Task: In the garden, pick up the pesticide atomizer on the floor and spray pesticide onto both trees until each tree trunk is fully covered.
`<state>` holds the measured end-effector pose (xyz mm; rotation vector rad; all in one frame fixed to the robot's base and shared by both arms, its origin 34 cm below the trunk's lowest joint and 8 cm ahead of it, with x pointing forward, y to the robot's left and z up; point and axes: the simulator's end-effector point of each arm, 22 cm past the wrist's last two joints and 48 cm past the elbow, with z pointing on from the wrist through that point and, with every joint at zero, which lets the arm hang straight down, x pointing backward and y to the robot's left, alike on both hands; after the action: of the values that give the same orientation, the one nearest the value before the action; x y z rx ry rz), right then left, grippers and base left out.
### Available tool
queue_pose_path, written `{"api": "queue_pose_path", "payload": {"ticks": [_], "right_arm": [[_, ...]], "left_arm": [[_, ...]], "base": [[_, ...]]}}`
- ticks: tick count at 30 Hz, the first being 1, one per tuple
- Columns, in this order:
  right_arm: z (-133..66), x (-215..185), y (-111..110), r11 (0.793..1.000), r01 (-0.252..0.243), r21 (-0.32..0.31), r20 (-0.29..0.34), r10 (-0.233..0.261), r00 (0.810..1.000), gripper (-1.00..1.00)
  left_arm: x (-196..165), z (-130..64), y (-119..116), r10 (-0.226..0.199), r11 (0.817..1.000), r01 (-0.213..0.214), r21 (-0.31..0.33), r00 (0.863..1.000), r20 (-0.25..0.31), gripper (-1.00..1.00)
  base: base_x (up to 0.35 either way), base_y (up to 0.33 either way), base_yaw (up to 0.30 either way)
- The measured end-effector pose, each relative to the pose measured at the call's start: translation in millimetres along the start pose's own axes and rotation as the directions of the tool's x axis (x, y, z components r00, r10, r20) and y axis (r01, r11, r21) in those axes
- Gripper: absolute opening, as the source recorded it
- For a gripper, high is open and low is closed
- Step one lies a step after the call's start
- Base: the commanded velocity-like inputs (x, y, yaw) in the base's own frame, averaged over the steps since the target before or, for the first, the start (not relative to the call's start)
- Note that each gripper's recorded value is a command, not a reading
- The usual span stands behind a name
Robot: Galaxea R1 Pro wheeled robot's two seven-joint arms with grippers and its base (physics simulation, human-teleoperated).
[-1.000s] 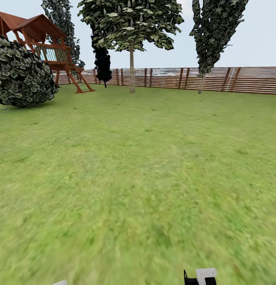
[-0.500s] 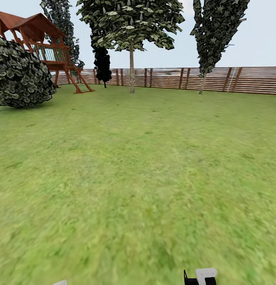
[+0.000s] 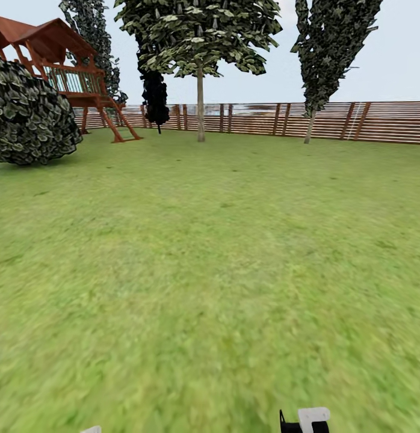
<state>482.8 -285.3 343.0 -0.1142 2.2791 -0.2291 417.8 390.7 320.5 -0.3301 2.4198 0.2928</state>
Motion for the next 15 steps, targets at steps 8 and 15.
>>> {"api": "queue_pose_path", "payload": {"ticks": [8,15], "right_arm": [[0.0,0.0,0.0,1.0,0.0,0.0,0.0,0.0,1.0,1.0],[0.0,-0.1,0.0,1.0,0.0,0.0,0.0,0.0,1.0,1.0]], "left_arm": [[0.1,0.0,0.4,0.0,1.0,0.0,-0.001,1.0,0.0,-1.0],[0.0,0.0,0.1,0.0,1.0,0.0,0.0,1.0,0.0,-1.0]], "base": [[0.339,0.0,0.0],[0.339,0.0,0.0]]}}
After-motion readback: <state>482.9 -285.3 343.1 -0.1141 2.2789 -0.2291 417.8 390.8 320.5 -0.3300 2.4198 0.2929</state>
